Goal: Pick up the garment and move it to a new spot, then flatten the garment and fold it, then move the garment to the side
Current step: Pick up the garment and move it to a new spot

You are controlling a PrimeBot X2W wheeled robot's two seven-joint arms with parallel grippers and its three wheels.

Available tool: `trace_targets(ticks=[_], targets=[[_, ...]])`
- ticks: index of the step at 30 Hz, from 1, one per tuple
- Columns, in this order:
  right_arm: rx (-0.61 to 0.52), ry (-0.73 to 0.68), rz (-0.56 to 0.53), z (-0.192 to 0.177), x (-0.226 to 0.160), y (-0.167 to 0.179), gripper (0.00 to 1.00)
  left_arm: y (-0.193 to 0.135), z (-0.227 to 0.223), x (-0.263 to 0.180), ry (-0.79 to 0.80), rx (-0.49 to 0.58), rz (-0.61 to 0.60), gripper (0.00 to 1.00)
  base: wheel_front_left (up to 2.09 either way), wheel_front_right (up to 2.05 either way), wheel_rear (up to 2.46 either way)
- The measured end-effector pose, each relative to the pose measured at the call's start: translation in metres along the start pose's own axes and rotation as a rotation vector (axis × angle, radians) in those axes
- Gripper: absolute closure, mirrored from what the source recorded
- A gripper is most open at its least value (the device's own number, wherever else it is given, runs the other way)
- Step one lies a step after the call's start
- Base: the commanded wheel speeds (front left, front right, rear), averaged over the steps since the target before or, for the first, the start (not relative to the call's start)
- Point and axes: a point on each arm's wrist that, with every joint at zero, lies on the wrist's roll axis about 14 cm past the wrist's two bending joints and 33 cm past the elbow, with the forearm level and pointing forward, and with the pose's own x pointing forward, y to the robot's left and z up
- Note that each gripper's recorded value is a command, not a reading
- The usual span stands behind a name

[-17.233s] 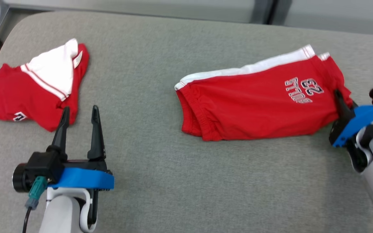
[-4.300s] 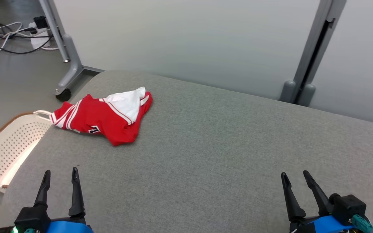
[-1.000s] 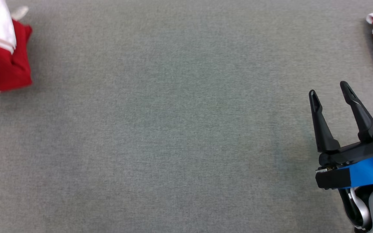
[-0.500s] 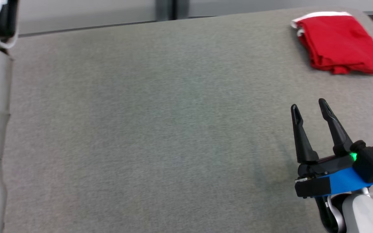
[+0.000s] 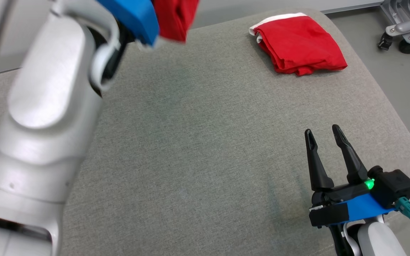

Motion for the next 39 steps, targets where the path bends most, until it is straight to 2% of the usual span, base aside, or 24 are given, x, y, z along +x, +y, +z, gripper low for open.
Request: trace_targets(ticks=[5,16,17,18,19,26,32,39], targets=[[0.016,0.013,-0.013,-0.006,-0.004,-0.002,0.0,-0.034,-0.066,-0.023,0.143,-0.058,-0.053,1.0,0.0,0.0,0.0],[0.046,0.031,0.029,-0.014,0.0,0.013,0.0,-0.081,-0.191,-0.122,0.443,-0.228,-0.031,1.0,0.0,0.0,0.0],[0.048,0.033,0.034,-0.015,0.0,0.015,0.0,-0.086,-0.199,-0.131,0.47,-0.235,-0.033,0.67,0.0,0.0,0.0],[0.051,0.033,0.039,-0.016,0.001,0.017,0.0,-0.091,-0.204,-0.139,0.488,-0.235,-0.038,0.07,0.0,0.0,0.0],[0.053,0.036,0.046,-0.017,0.002,0.02,0.0,-0.094,-0.207,-0.144,0.498,-0.231,-0.039,0.0,0.0,0.0,0.0],[0.069,0.03,0.092,-0.016,0.005,0.035,0.0,-0.088,-0.189,-0.15,0.419,-0.216,0.011,0.0,0.0,0.0,0.0],[0.081,0.026,0.119,-0.014,-0.002,0.045,0.0,-0.056,-0.16,-0.163,0.328,-0.166,0.134,0.0,0.0,0.0,0.0],[0.093,0.034,0.162,-0.016,-0.008,0.06,0.0,-0.01,-0.124,-0.206,0.238,-0.087,0.32,0.0,0.0,0.0,0.0]])
